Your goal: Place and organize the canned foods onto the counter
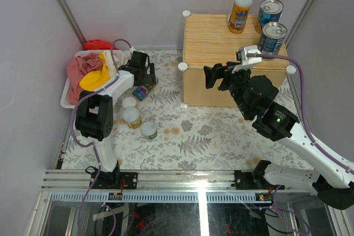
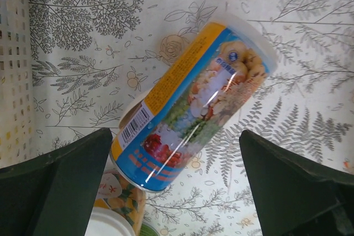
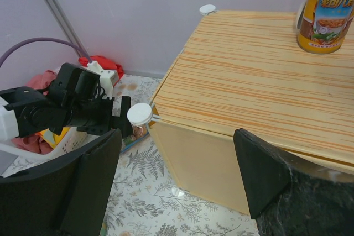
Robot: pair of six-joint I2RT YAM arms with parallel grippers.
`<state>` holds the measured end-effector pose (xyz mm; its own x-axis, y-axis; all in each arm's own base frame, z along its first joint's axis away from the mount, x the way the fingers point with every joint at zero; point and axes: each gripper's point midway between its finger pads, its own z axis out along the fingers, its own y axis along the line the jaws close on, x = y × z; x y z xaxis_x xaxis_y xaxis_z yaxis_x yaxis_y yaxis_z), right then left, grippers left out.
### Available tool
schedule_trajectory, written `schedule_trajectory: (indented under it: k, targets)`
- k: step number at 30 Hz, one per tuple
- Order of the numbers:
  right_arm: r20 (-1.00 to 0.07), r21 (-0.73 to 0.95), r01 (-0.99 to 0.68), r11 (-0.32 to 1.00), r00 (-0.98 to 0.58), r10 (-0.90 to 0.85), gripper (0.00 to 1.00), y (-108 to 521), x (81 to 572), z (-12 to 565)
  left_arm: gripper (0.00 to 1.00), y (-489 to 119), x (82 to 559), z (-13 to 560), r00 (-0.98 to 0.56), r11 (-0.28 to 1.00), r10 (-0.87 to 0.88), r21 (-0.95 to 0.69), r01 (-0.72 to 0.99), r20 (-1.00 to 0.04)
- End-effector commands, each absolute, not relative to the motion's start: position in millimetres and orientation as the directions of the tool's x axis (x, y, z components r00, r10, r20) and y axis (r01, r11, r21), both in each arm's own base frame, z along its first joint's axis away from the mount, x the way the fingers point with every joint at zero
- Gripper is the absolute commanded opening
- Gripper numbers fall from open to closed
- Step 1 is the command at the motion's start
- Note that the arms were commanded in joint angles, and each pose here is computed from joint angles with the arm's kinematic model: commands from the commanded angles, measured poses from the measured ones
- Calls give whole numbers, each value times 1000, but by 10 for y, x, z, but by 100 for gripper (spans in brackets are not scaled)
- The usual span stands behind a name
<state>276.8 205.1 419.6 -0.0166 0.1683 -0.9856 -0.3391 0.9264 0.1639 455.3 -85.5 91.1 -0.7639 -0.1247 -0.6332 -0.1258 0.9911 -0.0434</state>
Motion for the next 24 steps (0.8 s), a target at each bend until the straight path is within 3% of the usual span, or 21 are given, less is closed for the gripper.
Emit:
schedule_trajectory:
  k: [1, 18, 24]
  targets:
    - [-977, 197, -386, 901, 2, 214, 89, 2104, 2694, 4315, 100, -809, 4705, 923, -751, 994, -92, -21, -103, -654]
    - [-976, 209, -396, 894, -28, 216, 89, 2153, 2686, 4243, 100, -936, 4518, 480, -836, 998, -61, -53, -38, -546]
    - [-978, 204, -396, 895, -36, 207, 89, 2157, 2686, 4221, 100, -1004, 4395, 241, -892, 997, -64, -72, -35, -448]
